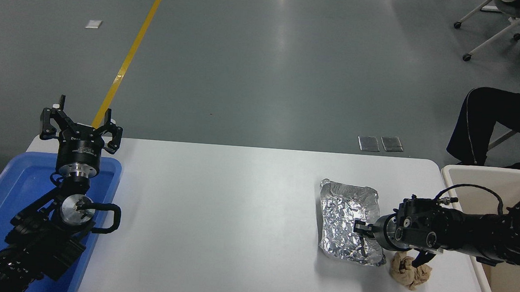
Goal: Pick up foil plate and place in dustbin
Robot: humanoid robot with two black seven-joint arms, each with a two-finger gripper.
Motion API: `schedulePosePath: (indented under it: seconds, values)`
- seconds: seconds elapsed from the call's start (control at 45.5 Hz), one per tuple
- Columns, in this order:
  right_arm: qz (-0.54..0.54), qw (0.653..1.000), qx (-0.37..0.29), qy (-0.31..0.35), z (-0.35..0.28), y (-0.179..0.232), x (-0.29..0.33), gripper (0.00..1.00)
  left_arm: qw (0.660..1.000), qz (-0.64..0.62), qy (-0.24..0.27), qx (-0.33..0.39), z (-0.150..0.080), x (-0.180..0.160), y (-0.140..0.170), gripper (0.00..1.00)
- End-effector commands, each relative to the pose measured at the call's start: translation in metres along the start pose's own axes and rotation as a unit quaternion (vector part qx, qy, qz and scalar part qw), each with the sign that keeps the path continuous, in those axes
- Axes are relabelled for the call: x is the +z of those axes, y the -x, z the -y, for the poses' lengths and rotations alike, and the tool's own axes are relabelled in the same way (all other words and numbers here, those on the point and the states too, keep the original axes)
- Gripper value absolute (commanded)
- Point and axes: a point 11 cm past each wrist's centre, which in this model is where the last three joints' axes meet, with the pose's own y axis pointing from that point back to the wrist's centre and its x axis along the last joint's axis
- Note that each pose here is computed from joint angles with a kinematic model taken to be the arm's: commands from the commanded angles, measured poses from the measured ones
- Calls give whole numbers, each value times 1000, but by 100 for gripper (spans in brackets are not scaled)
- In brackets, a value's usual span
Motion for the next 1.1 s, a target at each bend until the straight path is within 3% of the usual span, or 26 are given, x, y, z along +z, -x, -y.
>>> schedulePosePath:
  seconds: [0.0, 0.44, 0.835, 1.077]
  values:
    - [12, 1000, -5, -2, -6, -2, 0, 0, 1000, 0, 0, 0, 0, 0, 0, 99]
    - [46, 998, -7, -35, -134, -63, 29, 0, 1000, 0, 0, 0, 0, 0, 0, 99]
    - [38, 996, -39, -71, -242, -68, 30, 0, 1000, 0, 1, 0, 0, 1, 0, 99]
    - [25, 993, -47, -102, -308, -92, 28, 0, 1000, 0, 1, 0, 0, 1, 0, 99]
